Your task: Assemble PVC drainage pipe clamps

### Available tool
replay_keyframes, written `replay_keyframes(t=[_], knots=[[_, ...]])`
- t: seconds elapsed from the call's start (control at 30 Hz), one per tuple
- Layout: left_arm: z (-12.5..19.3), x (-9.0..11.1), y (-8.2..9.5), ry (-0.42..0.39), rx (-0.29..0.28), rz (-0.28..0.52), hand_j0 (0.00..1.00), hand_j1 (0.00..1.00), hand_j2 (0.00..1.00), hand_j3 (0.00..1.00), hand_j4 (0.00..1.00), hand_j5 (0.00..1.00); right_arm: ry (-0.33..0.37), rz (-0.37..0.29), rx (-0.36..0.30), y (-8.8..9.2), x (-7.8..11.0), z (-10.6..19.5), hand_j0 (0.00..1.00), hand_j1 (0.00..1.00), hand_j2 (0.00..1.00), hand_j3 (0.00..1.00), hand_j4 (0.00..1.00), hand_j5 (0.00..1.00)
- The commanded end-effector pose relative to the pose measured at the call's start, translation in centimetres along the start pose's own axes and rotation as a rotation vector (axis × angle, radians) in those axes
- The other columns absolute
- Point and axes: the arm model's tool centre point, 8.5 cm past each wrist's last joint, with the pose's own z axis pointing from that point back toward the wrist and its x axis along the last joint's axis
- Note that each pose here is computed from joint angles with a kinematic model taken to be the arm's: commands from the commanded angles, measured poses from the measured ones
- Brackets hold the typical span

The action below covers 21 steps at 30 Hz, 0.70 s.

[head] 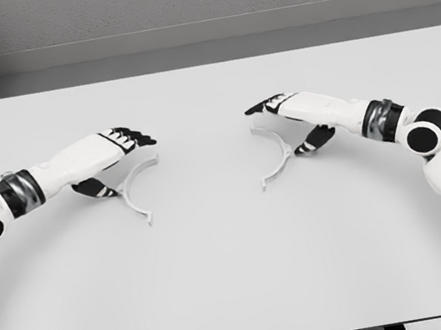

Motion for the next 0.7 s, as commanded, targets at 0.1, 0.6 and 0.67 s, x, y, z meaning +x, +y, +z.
replay_keyframes(t=[0.1,0.6,0.67], knots=[[-0.4,0.3,0.1,-0.01,0.008,0.008,1.0,1.0,1.0,1.0,1.0,1.0,0.0,-0.004,-0.013,-0.5,-0.1,0.0,0.98,0.98,0.98,0.98,0.98,0.98],[-1.3,1.1,0.4,-0.033,0.024,0.008,1.0,1.0,1.0,1.0,1.0,1.0,0.02,-0.028,0.001,-0.4,-0.8,-0.8,0.98,0.98,0.98,0.98,0.98,0.98],[-1.8,1.5,0.5,-0.045,0.033,0.013,1.0,1.0,1.0,1.0,1.0,1.0,0.009,-0.029,-0.003,-0.4,-0.4,-1.3,0.98,0.98,0.98,0.98,0.98,0.98]])
